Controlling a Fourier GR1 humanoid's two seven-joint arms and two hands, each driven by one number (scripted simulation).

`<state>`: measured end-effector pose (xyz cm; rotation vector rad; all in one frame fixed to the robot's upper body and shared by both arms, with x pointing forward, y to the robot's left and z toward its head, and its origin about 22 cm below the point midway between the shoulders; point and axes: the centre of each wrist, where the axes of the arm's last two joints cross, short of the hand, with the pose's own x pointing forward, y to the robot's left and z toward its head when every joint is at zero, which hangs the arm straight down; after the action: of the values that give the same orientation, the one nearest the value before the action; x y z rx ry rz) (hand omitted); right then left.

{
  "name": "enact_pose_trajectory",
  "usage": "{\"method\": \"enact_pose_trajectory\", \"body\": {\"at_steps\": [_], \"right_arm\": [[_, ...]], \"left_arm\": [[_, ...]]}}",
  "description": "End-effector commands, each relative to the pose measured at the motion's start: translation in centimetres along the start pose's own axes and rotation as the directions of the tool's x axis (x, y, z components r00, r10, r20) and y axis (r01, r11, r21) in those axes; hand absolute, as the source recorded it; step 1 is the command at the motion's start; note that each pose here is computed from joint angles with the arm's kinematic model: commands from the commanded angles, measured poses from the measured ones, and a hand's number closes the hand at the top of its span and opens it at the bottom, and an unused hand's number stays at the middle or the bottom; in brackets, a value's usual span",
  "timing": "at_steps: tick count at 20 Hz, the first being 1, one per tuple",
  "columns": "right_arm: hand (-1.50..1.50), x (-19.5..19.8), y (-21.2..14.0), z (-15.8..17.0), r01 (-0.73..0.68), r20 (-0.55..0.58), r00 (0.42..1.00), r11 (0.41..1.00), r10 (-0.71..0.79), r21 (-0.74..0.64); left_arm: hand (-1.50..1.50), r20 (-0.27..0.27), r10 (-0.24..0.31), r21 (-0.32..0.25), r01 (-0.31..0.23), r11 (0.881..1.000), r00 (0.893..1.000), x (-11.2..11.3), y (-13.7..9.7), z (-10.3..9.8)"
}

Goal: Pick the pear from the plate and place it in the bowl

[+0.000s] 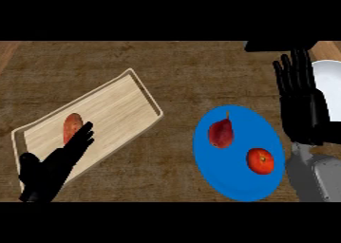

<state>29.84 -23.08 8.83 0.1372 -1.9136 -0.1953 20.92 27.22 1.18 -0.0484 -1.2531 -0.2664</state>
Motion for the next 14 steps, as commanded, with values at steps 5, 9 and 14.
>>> {"method": "enact_pose_trajectory", "body": {"at_steps": [5,9,14], "right_arm": [[-1.5,-3.0,8.3,-1.6,-0.158,-0.159,0.966,0.956,0.202,0.248],[-1.5,-4.9,4.2,-1.3,-0.634,-0.053,0.769,0.771,0.637,0.064],[-1.5,-7.6,12.5,0.7,-0.767,0.043,0.641,0.636,0.767,0.085]], "left_arm": [[0.0,0.423,-0.107,0.256,-0.006,0.967,0.9,8.4,4.4,-2.4],[0.0,0.451,-0.092,0.31,-0.059,0.949,0.888,9.0,5.5,-2.5],[0.0,0.462,-0.066,0.344,-0.11,0.933,0.885,9.2,5.5,-3.4]]}}
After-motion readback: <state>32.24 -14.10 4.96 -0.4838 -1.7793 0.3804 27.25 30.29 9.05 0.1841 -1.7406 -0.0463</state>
